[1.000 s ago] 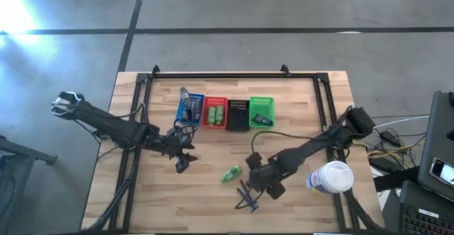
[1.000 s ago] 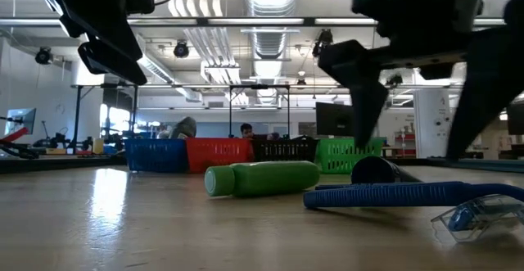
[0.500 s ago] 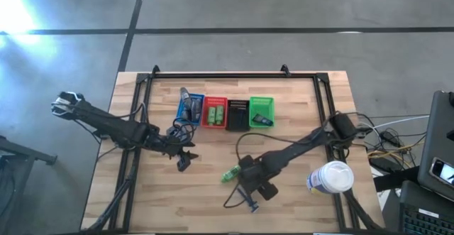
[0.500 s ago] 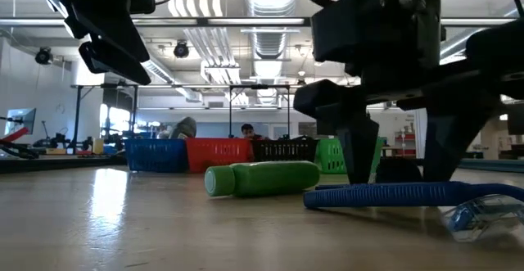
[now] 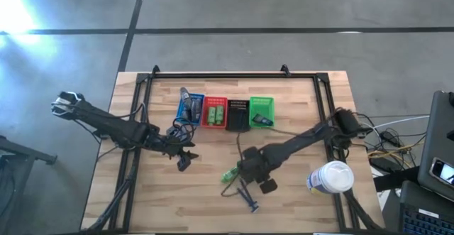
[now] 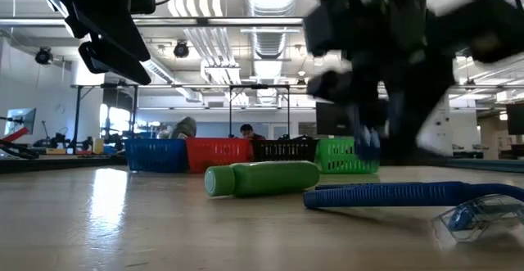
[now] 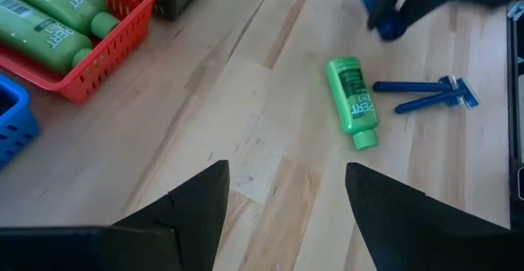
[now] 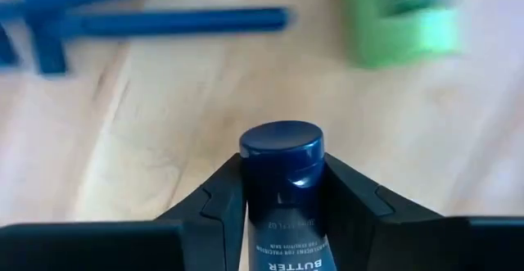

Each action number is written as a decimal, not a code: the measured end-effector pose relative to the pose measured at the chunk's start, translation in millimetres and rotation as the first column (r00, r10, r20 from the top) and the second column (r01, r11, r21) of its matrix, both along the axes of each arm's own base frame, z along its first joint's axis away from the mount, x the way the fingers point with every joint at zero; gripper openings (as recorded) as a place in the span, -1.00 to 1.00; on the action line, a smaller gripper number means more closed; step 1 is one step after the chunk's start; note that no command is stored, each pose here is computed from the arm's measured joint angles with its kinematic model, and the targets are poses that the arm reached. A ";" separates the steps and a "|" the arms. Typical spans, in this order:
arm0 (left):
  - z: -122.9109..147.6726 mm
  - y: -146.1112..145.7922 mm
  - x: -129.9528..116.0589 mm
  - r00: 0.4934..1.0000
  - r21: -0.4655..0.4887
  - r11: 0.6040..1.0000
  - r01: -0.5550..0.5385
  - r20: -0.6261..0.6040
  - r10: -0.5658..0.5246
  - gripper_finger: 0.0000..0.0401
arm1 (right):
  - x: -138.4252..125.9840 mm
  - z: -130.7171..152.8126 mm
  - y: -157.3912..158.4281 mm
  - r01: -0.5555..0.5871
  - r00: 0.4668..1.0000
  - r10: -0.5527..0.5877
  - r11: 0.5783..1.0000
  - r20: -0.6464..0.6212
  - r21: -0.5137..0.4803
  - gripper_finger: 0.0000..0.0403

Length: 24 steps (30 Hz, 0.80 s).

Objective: Pick & Place Travel size toiletries
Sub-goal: Put the shave cream into the green basket

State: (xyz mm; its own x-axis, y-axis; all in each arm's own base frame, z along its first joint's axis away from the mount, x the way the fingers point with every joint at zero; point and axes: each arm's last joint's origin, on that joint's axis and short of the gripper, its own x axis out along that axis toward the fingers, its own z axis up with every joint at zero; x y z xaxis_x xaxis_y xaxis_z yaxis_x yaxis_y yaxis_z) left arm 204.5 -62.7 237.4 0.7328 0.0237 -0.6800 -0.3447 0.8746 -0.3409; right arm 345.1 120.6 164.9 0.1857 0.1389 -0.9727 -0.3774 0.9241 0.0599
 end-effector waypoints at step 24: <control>4.4 1.1 3.7 0.996 0.033 0.998 -0.056 0.070 0.054 0.25 | -65.8 70.2 -265.0 0.902 -0.020 -0.999 -0.034 -0.038 0.430 -0.37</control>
State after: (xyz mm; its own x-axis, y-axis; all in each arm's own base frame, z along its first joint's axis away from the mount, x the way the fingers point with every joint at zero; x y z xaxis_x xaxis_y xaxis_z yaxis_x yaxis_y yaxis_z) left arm 208.3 -61.6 241.8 0.7747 0.0886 -0.6261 -0.3696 0.8668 -0.3347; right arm 279.2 -144.4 235.1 0.5407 -0.1654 -0.8248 0.8154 0.3443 0.4654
